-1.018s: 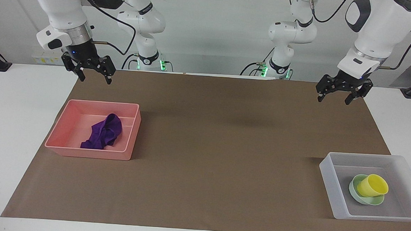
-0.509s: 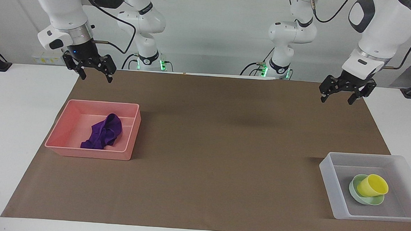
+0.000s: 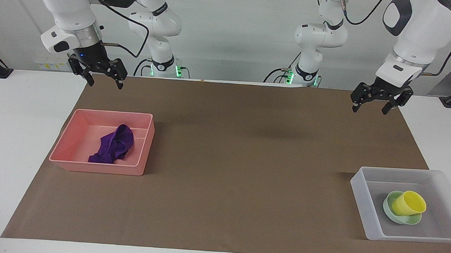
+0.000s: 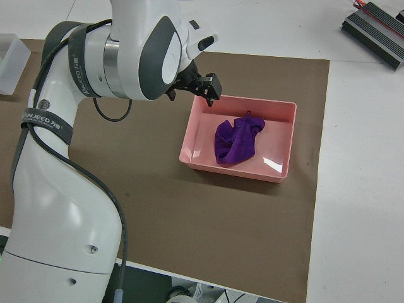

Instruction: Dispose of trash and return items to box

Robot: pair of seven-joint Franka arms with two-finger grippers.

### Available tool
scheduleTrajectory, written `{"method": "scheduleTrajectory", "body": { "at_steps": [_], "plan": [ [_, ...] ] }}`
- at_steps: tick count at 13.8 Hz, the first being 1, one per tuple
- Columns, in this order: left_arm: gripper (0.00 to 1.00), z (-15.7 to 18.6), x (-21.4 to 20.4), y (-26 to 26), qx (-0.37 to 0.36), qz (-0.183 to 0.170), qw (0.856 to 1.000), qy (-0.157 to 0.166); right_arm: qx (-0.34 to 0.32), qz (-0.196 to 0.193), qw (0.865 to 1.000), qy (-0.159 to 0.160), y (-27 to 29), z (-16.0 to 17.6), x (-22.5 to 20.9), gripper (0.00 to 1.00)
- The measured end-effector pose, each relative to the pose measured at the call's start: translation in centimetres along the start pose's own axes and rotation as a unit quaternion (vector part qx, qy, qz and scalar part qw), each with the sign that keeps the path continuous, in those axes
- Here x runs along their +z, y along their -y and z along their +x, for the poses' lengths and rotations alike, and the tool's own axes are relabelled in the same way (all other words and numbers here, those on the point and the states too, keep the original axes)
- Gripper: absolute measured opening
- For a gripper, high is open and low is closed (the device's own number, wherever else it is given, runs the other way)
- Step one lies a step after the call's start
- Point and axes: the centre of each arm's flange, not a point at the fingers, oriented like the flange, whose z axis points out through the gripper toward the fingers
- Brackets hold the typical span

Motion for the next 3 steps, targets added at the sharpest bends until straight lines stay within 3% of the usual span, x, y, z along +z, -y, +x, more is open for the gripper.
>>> {"method": "scheduleTrajectory", "body": {
  "at_steps": [3],
  "plan": [
    [1.00,-0.01,0.00,0.26,-0.003,0.000,1.000,0.000,0.000,0.000,1.000,0.000,0.00,-0.02,-0.01,1.00]
  ]
}}
